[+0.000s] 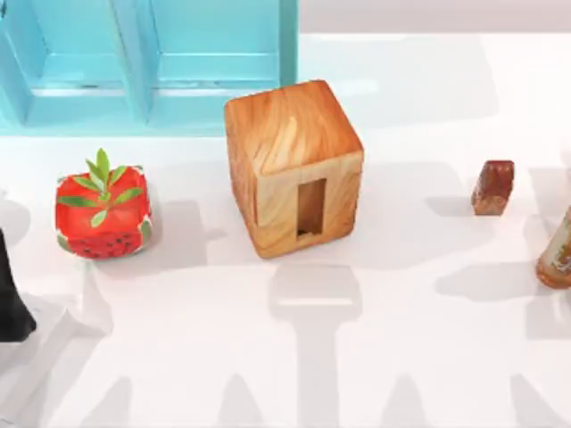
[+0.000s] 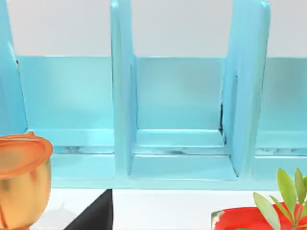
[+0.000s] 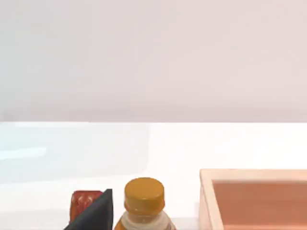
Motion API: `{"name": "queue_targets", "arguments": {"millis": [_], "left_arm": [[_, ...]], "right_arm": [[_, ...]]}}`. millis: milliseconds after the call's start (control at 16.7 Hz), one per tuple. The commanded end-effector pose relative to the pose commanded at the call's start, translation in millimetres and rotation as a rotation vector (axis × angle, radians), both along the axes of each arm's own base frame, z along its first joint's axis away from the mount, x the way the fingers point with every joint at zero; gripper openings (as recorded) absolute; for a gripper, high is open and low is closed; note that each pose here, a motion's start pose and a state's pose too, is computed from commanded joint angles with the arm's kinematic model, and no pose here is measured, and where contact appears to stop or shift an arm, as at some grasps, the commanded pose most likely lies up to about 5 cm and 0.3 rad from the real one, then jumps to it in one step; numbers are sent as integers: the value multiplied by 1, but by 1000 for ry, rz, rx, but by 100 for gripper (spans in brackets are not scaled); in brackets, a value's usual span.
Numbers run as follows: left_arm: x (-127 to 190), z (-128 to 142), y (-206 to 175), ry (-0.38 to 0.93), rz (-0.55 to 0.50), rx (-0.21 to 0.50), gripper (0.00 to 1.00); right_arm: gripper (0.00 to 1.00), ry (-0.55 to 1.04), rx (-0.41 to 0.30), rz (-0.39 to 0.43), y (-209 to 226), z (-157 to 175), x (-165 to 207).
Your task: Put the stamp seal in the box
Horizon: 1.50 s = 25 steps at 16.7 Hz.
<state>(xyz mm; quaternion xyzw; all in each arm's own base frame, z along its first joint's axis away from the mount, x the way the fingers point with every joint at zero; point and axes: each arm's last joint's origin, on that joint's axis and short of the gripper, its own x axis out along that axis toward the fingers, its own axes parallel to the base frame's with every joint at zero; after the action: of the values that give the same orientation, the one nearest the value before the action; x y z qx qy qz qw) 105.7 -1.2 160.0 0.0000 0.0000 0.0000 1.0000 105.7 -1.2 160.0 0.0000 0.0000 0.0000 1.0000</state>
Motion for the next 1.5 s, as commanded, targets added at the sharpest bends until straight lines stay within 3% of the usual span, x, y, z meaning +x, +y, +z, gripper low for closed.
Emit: {"name": "queue_targets", "arguments": {"millis": [360, 720, 900, 1080, 1500], "left_arm": [[0, 0, 0, 0, 0, 0, 100], [0, 0, 0, 0, 0, 0, 100], [0, 0, 0, 0, 0, 0, 100], [0, 0, 0, 0, 0, 0, 100], [0, 0, 0, 0, 0, 0, 100]], "right_arm": [[100, 76, 11, 22, 2, 19, 1], [100, 385, 42, 63, 10, 100, 33], [100, 624, 51, 70, 19, 135, 81], [100, 885, 49, 65, 33, 148, 146], [100, 1378, 22, 21, 70, 105, 275]]}}
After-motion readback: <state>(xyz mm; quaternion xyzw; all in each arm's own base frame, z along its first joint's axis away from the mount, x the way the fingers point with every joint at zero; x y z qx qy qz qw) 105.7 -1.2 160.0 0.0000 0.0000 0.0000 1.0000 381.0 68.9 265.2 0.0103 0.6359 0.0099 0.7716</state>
